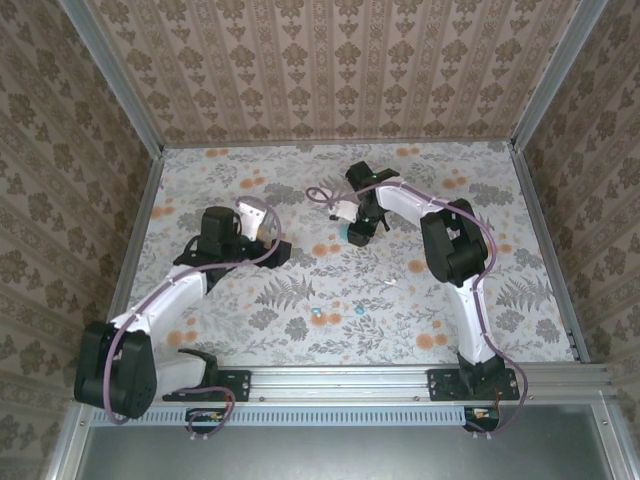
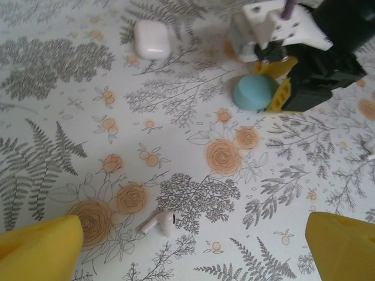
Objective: Insert the wireless bluetooth earbuds into the charging case
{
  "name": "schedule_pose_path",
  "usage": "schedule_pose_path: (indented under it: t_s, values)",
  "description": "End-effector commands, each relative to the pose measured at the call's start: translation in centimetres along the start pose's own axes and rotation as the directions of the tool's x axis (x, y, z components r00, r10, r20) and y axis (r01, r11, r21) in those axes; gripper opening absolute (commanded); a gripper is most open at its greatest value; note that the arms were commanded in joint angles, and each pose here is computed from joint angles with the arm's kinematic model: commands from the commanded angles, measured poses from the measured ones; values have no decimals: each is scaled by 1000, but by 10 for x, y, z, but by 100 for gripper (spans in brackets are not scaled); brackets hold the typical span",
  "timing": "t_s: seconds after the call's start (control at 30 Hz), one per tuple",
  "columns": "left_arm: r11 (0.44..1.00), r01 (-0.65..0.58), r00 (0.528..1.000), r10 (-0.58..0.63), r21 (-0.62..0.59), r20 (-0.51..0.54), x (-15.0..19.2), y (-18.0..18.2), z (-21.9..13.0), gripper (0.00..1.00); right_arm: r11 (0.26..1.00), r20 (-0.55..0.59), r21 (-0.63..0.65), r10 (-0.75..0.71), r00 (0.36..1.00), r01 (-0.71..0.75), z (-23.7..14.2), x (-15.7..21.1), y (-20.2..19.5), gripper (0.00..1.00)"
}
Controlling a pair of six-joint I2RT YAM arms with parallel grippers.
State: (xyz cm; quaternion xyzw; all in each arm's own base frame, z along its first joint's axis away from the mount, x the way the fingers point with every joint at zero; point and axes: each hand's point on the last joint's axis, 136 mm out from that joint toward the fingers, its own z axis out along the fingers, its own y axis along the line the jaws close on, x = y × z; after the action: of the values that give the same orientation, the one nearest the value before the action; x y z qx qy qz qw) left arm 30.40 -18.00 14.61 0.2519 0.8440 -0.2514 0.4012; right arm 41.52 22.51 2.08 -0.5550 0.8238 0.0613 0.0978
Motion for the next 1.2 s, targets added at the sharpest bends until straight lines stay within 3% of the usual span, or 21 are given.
schedule_pose_path:
  t_s: [0.0,0.27,0.6,0.77,1.03,1.17]
  values:
    - [985,-159,984,152,70,93,-11,-18,-10,97,998,58,-62,-29,998,33,-12,-12,27,33]
    - [917,-355,925,317,182,208,-20,-52,-33,94,993,149,-106,-28,988,44,-45,-25,57,30]
    - [842,-407,897,294,355,329,-50,-87,-58,86,969,301,-241,16,953,60,-127,-38,106,30]
    - [788,-406,902,265,463,340,-66,-107,-62,80,971,330,-217,-19,944,96,-166,-36,123,31]
    - [681,-440,895,282,586,345,-74,-141,-63,80,968,404,-187,-79,911,167,-212,-43,154,31]
    - [654,-440,897,284,616,339,-76,-150,-62,80,967,428,-180,-90,899,183,-224,-46,162,31]
